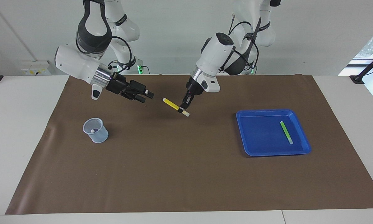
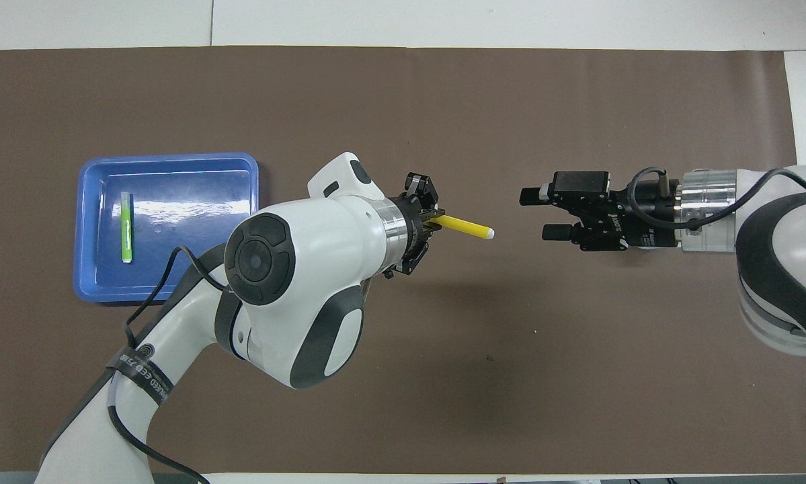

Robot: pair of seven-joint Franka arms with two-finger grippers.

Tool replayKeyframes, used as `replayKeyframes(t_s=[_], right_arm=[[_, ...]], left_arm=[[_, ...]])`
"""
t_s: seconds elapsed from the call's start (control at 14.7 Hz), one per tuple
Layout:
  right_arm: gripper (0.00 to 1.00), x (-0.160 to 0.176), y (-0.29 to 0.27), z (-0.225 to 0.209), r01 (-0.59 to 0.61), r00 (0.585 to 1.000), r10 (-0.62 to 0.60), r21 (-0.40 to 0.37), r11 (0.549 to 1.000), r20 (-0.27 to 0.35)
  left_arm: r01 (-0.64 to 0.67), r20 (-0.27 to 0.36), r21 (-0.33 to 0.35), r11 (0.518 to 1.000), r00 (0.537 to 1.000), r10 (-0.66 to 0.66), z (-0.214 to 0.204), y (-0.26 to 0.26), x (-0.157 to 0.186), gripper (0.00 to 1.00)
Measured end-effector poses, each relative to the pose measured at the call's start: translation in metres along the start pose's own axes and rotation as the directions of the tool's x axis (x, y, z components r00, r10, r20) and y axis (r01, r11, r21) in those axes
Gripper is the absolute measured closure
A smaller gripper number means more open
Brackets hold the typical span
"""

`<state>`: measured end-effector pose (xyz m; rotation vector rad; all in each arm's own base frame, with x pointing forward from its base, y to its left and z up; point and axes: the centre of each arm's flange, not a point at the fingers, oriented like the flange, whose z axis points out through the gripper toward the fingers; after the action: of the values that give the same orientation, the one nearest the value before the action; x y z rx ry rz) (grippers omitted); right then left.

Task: Transfer and insert pens with both arms
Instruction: 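Hand the yellow pen from the left gripper to the right gripper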

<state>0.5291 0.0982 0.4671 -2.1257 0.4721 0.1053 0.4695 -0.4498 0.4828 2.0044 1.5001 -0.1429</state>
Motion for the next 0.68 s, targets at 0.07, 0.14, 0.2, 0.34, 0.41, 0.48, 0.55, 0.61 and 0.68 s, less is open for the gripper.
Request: replayKeyframes(t_s=[0.07,0.14,0.2,0.34,0.41,0.48,0.55,0.61,0.68], right_arm=[[0.11,0.000,-0.001,0.000,-0.002,1.000,0.002,0.007,1.000,-0.001],[0.11,-0.001,-0.001,0.000,-0.002,1.000,0.002,0.010,1.000,-0.001],[0.13,-0.001,-0.002,-0.001,-0.001,1.000,0.001,0.011,1.000,-0.001],[0.15,-0.001,-0.003,-0.001,0.000,1.000,0.000,0.012,1.000,-0.008],[0.21,-0.001,-0.003,-0.001,0.002,1.000,-0.002,0.011,1.000,-0.011],[0.32,-0.003,-0.005,0.002,0.006,1.000,-0.006,0.009,1.000,-0.009],[0.39,-0.005,-0.007,0.006,0.011,1.000,-0.011,0.007,1.000,-0.009],[0.40,-0.006,-0.009,0.009,0.016,1.000,-0.016,0.005,1.000,-0.008],[0.41,-0.007,-0.010,0.011,0.018,1.000,-0.018,0.003,1.000,-0.005]], left_arm=[[0.005,0.005,-0.004,1.000,1.000,-0.005,0.003,-0.003,-0.005,0.83],[0.005,0.009,-0.005,1.000,1.000,-0.005,0.005,-0.004,-0.008,0.83],[0.003,0.012,-0.004,1.000,1.000,-0.003,0.006,-0.006,-0.012,0.83],[0.000,0.018,-0.009,1.000,1.000,0.000,0.006,-0.007,-0.017,0.83],[-0.001,0.020,-0.011,1.000,1.000,0.001,0.005,-0.007,-0.018,0.83],[0.002,0.022,-0.015,1.000,1.000,-0.002,0.005,-0.007,-0.019,0.83],[0.006,0.024,-0.020,1.000,1.000,-0.005,0.004,-0.006,-0.019,0.83],[0.008,0.026,-0.026,1.000,1.000,-0.008,0.003,-0.005,-0.020,0.83],[0.010,0.028,-0.030,1.000,1.000,-0.009,0.002,-0.004,-0.021,0.83]])
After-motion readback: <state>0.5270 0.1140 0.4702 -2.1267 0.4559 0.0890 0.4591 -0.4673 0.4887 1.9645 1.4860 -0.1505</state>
